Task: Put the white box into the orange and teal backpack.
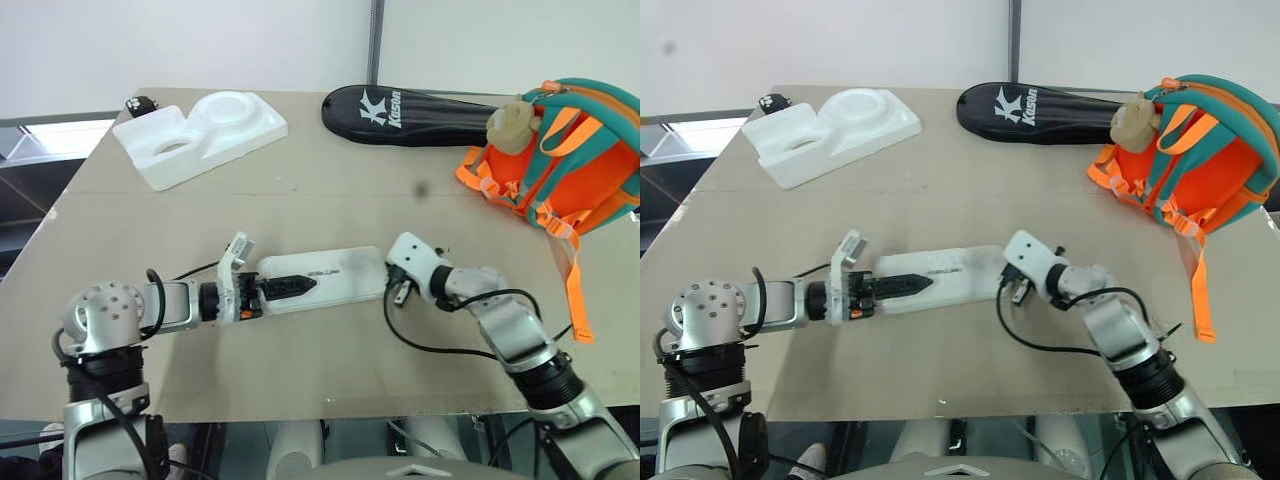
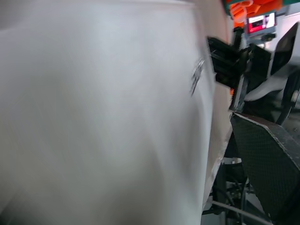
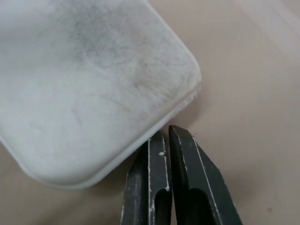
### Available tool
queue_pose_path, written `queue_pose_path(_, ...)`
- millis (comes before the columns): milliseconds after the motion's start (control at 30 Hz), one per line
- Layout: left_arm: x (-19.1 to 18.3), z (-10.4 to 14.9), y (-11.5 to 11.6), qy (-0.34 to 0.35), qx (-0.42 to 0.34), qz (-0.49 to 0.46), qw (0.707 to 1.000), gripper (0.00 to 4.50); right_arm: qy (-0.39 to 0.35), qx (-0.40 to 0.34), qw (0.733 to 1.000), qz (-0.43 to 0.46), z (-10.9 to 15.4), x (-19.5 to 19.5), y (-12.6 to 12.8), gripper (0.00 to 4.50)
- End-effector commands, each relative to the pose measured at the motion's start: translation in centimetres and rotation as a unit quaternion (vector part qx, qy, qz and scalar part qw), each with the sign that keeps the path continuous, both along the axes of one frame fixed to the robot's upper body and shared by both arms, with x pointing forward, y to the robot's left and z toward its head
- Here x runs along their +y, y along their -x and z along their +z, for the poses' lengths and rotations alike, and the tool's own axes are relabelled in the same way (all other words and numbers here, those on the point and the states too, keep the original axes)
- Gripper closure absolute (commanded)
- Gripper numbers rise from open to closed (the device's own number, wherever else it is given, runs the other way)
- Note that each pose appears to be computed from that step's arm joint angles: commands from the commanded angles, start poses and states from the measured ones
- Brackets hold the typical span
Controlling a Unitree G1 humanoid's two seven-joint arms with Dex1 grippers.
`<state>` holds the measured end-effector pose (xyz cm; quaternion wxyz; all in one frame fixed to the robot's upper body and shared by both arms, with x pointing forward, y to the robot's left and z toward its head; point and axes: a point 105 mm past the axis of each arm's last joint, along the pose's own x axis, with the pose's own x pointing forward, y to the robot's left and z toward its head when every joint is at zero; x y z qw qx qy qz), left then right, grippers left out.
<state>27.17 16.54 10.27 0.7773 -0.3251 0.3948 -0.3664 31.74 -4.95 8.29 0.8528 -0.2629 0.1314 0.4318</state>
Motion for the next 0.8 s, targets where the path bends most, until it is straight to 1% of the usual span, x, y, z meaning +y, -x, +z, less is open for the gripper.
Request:
queue_pose_path(33, -1.4, 0.5, 0.0, 0.042, -0.001, -0.014, 0.999, 0.06, -0.008, 0.0, 1.0, 0.022, -0.2, 1.0, 0.4, 4.5)
queue_pose_path(67, -1.3, 0.5, -0.1, 0.048, 0.002, -0.009, 0.999, 0.06, -0.008, -0.004, 1.0, 0.017, -0.1, 0.6, 0.4, 4.5)
queue_pose_path(167, -1.1, 0.0, 0.1, 0.061, 0.012, 0.004, 0.998, 0.89, -0.02, -0.017, 1.0, -0.008, 0.8, -1.2, 0.1, 4.5)
queue_pose_path(200, -1.1, -0.2, 0.2, 0.062, 0.015, 0.009, 0.998, 1.23, -0.025, -0.022, 0.999, -0.013, 1.1, -1.8, 0.1, 4.5)
queue_pose_path(233, -1.0, -0.4, 0.2, 0.063, 0.018, 0.013, 0.998, 1.71, -0.029, -0.024, 0.999, -0.022, 1.5, -2.4, 0.1, 4.5)
queue_pose_path(267, -1.1, -0.5, 0.2, 0.064, 0.019, 0.015, 0.998, 2.03, -0.036, -0.026, 0.999, -0.031, 2.0, -3.1, 0.1, 4.5)
queue_pose_path(300, -1.1, -0.5, 0.2, 0.066, 0.019, 0.017, 0.998, 2.38, -0.05, -0.021, 0.998, -0.04, 2.6, -3.8, 0.2, 4.5)
queue_pose_path(333, -1.2, -0.5, 0.2, 0.069, 0.018, 0.02, 0.997, 2.9, -0.065, -0.019, 0.996, -0.054, 3.3, -4.6, 0.3, 4.5)
queue_pose_path(367, -1.3, -0.5, 0.1, 0.075, 0.016, 0.023, 0.997, 3.22, -0.076, -0.024, 0.994, -0.07, 4.1, -5.6, 0.3, 4.5)
queue_pose_path(400, -1.3, -0.4, 0.1, 0.081, 0.014, 0.024, 0.996, 3.28, -0.077, -0.025, 0.994, -0.078, 4.5, -6.3, 0.5, 3.95)
queue_pose_path(433, -1.4, -0.2, 0.1, 0.084, 0.008, 0.025, 0.996, 3.28, -0.082, -0.027, 0.992, -0.091, 5.2, -7.3, 0.8, 3.61)
queue_pose_path(467, -1.6, 0.1, -0.1, 0.092, -0.003, 0.027, 0.995, 3.28, -0.098, -0.026, 0.989, -0.107, 6.1, -8.3, 1.0, 3.16)
queue_pose_path(567, -1.6, 1.4, -0.7, 0.116, -0.034, 0.039, 0.992, 3.29, -0.15, -0.025, 0.976, -0.153, 8.6, -10.7, 1.7, 1.6)
queue_pose_path(600, -1.6, 1.8, -0.8, 0.119, -0.047, 0.04, 0.991, 3.36, -0.167, -0.032, 0.97, -0.173, 9.4, -11.5, 1.7, 1.11)
queue_pose_path(633, -1.6, 2.5, -1.0, 0.124, -0.065, 0.044, 0.989, 3.4, -0.193, -0.044, 0.955, -0.219, 10.8, -13.4, 1.5, 0.51)
queue_pose_path(667, -1.7, 3.2, -1.1, 0.124, -0.085, 0.044, 0.988, 3.4, -0.21, -0.055, 0.943, -0.254, 11.9, -15.2, 1.5, 0.51)
queue_pose_path(700, -1.8, 3.7, -1.2, 0.126, -0.101, 0.044, 0.986, 3.4, -0.22, -0.064, 0.929, -0.289, 12.6, -16.8, 1.4, 0.15)
queue_pose_path(733, -1.9, 4.2, -1.3, 0.128, -0.114, 0.045, 0.984, 3.4, -0.225, -0.069, 0.917, -0.321, 13.1, -18.2, 1.3, 0.15)
queue_pose_path(800, -2.2, 4.6, -1.4, 0.124, -0.129, 0.043, 0.983, 3.4, -0.235, -0.068, 0.885, -0.397, 13.6, -21.0, 0.4, 0.15)
